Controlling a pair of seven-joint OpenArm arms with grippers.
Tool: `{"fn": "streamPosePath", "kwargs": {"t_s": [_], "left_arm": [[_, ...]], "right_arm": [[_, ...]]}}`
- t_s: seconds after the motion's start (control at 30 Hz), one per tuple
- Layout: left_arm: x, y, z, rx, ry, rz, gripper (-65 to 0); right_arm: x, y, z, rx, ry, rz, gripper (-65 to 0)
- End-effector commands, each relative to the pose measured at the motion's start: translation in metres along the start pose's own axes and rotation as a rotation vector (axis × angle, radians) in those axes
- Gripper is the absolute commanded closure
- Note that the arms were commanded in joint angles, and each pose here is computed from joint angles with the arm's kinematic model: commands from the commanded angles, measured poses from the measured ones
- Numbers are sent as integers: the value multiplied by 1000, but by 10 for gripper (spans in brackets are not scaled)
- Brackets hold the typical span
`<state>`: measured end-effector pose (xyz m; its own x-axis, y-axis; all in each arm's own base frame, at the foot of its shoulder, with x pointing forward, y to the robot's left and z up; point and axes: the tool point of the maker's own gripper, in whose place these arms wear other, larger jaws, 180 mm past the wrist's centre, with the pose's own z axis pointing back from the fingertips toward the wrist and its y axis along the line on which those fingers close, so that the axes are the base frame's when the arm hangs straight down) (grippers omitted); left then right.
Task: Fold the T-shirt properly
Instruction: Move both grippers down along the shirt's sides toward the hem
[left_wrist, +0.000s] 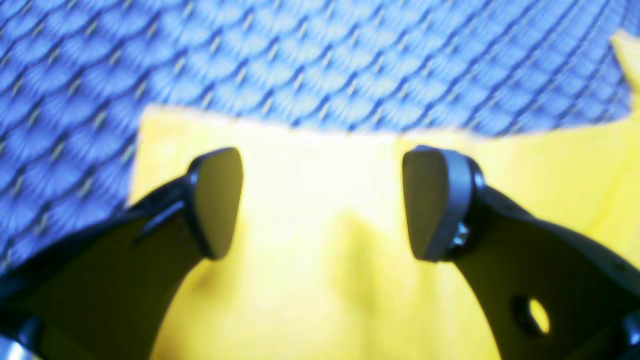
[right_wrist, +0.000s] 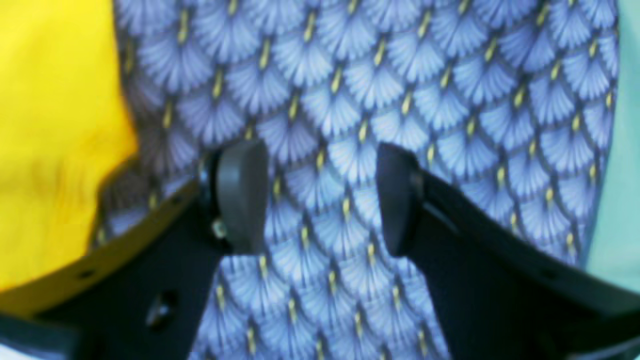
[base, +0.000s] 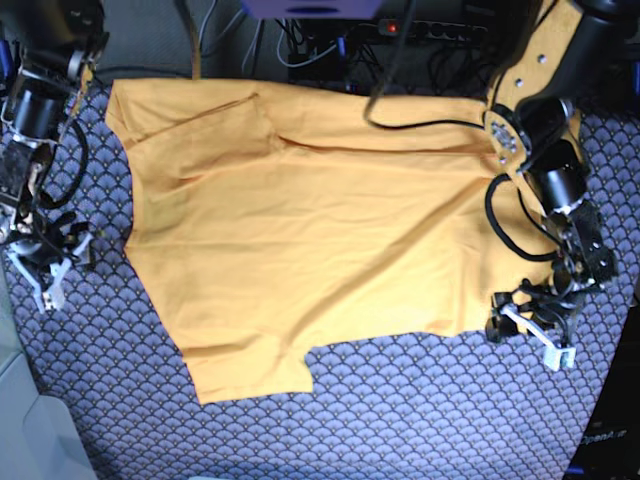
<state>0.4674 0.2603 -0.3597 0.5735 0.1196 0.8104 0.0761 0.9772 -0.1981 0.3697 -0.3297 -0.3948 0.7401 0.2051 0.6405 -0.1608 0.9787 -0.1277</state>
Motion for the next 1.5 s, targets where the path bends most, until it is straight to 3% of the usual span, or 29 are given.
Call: {"fn": "streamPosePath", "kwargs": {"t_s": [0.0,0.2,0.33,0.47,0.57,0.87,1.07,1.2,1.47], "left_arm": [[34,5,2,-1,-82,0,-486],[42,3,-9,-36,-121,46,-486],[40,19,-11,44,-136,89,-486],[38,25,-12,76,-103,34,-486],[39,50,-4,172,-93,20,-486],[25,60,-1,204,-54,-14,-486],[-4,84,-5,318,-66,77,-486],[-17,90,-5,322,-65,97,-486],[0,85,-9,316,-96,78,-486]], "right_arm": [[19,-12,4,-21,-46,9,-355],[33,-17,-1,-44,-70,34,-355],[36,-11,-4,-33,-78,30,-355],[36,-6,-6,-23,-79,26,-355],[34,-6,-6,-24,-79,27,-355],[28,-3,-7,-19,-62,24,-355],[24,-2,-7,-17,-56,22,-355],[23,-5,-6,-23,-53,25,-355],[14,0,-8,-14,-44,24,-355]]}}
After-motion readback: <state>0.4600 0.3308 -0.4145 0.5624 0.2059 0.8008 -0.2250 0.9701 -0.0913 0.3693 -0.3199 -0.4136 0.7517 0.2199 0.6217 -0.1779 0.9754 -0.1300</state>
